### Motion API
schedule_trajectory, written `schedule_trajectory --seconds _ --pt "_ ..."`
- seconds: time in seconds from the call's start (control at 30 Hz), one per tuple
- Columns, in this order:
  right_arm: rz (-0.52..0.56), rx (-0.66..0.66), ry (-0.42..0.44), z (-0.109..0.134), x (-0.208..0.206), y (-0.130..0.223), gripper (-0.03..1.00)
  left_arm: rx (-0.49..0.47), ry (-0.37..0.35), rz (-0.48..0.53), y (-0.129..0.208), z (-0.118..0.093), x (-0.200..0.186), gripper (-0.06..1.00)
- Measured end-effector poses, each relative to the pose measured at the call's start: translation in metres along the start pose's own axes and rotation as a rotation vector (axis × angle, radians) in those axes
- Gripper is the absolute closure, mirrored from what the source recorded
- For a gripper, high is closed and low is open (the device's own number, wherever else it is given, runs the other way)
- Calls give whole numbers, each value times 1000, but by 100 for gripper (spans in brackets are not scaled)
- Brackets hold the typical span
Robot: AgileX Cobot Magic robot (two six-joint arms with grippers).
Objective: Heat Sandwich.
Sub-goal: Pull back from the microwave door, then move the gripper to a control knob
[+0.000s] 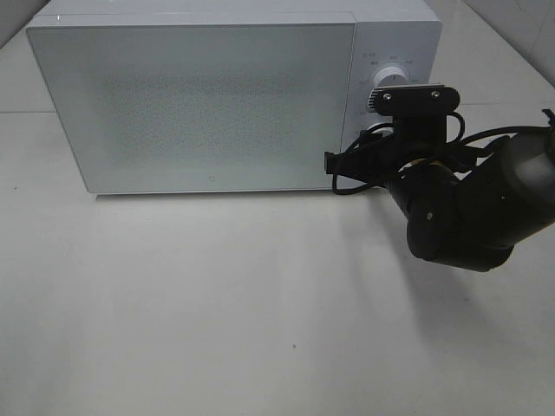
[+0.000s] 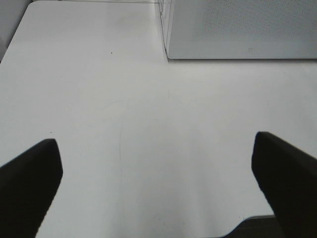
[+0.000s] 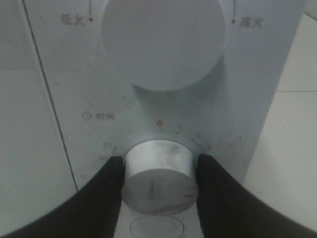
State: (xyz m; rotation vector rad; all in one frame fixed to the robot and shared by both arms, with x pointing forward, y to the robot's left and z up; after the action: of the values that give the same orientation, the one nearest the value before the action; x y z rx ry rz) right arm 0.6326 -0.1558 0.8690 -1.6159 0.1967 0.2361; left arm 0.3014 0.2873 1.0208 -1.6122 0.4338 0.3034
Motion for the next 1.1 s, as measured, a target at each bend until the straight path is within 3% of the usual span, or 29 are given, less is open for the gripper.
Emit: schedule_trajectory --seconds 0.5,0.63,1.1 --pt "-5 9 -6 1 0 -1 54 0 0 0 0 0 0 -4" --pt "-12 83 -23 3 -1 -1 54 0 0 0 0 0 0 -4" --pt "-15 594 -52 5 -1 -3 54 0 0 0 0 0 0 -4"
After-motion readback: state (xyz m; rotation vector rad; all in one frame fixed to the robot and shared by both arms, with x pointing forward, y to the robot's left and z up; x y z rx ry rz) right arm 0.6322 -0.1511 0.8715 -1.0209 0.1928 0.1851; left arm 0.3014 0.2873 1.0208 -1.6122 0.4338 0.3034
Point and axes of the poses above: a point on each arm's last joint axis where the gripper is mounted, x pointing out along that axis toward the gripper, z along the wrist's bending axis when the last joint is at zero, y = z × x, the point moved 8 cm from there along x, pointing out along that axis toward the gripper, and after that the axes turned 1 degree about -x, right-handed, at the moved point
